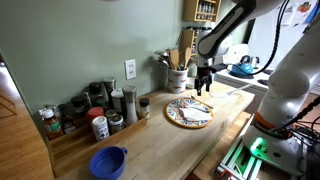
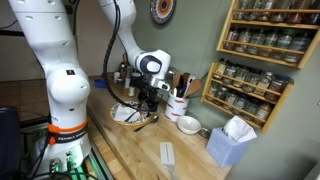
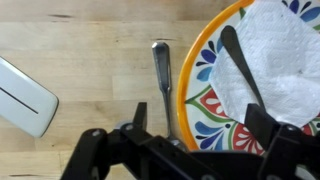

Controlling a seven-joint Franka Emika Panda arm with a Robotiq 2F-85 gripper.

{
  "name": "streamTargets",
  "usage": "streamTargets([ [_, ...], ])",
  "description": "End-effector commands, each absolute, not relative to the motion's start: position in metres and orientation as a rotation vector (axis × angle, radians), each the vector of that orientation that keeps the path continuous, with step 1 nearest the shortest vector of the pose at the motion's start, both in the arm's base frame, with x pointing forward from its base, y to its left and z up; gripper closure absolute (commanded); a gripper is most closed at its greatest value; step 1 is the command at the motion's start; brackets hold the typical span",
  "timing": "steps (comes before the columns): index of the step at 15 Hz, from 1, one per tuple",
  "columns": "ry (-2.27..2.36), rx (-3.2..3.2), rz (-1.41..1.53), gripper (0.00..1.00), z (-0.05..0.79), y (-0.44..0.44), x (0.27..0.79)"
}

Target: Pick up the silver fork and put it on the plate, pick up the silver spoon and put it on the plate

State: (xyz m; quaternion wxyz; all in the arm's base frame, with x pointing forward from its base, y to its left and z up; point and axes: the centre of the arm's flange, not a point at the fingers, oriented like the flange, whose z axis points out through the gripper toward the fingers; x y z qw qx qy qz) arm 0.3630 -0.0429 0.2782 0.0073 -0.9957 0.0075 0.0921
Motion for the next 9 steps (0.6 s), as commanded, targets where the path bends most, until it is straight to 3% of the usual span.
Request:
streamTargets([
  [1,0.083,-3.135,0.311,0.0,0.256,-0.058,0.329],
  [9,0.048,-3.185,0.282,0.0,0.217,-0.08,0.341],
])
